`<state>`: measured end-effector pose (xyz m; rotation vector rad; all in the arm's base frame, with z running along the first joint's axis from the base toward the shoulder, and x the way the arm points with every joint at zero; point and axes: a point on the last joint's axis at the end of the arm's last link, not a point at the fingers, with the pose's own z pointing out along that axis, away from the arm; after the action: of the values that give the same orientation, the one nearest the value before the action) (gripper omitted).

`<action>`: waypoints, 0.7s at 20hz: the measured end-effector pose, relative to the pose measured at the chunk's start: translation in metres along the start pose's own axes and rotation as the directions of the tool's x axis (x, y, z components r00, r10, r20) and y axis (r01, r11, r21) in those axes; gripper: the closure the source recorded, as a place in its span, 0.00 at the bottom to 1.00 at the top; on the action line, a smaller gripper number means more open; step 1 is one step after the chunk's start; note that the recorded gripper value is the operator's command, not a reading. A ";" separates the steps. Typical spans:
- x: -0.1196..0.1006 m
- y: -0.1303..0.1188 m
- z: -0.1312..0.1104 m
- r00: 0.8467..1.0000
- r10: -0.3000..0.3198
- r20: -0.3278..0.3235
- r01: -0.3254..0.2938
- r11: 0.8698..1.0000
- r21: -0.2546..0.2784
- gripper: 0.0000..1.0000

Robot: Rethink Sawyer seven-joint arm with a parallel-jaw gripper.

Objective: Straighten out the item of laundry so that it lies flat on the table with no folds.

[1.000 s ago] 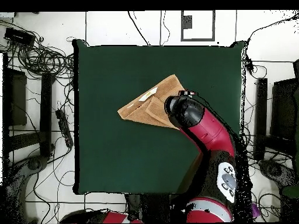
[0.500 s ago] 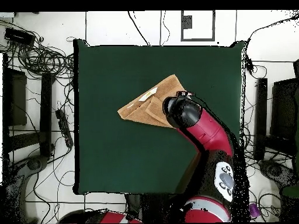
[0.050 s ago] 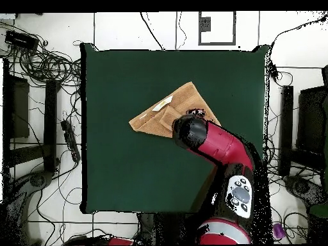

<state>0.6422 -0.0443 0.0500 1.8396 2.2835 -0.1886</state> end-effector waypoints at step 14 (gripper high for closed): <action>0.008 -0.004 0.011 0.880 -0.475 0.013 0.474 0.874 -0.103 0.00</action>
<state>0.6371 -0.0399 0.0368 1.2008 2.6606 -0.1262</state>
